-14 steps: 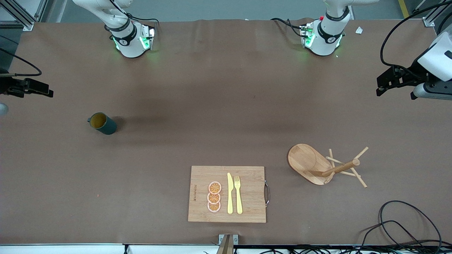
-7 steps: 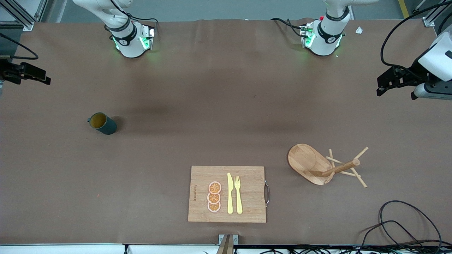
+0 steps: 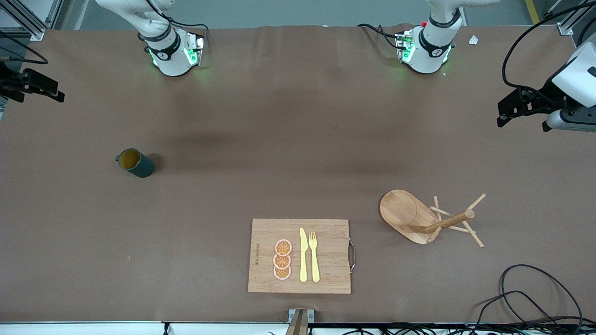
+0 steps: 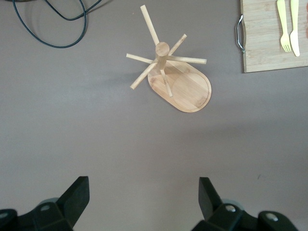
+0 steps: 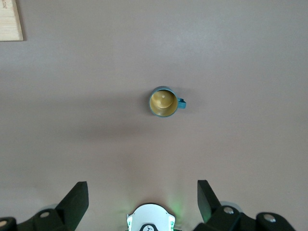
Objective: Transfer cup from left to right arm and place
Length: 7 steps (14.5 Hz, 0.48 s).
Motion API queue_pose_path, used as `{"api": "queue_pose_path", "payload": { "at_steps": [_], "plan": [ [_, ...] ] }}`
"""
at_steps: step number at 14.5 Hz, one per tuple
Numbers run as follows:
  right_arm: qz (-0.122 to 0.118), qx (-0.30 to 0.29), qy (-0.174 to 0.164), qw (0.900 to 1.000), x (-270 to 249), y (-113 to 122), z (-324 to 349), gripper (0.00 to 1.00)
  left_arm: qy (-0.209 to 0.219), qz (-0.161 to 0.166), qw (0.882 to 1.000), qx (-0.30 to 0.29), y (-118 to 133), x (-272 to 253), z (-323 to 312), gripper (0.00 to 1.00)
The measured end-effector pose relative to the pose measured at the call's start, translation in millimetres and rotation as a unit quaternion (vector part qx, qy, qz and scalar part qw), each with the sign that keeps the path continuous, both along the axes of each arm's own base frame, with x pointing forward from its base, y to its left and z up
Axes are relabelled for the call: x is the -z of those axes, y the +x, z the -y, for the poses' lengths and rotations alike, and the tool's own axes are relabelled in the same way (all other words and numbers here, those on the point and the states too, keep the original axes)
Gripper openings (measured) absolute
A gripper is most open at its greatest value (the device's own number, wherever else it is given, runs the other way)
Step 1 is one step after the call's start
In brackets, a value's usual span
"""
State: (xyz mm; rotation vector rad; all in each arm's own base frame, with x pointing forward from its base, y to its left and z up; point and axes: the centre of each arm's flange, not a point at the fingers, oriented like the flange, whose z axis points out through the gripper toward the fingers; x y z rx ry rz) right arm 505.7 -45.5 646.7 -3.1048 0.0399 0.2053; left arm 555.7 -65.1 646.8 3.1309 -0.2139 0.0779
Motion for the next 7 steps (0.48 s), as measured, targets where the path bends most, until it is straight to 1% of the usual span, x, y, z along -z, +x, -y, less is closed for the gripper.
{"api": "queue_pose_path", "payload": {
  "at_steps": [7],
  "plan": [
    [0.030,-0.002,0.003,1.000,-7.9,2.5,-0.9,1.00,-0.001,0.006,1.000,0.000,1.1,-1.0,0.1,1.00]
  ]
}}
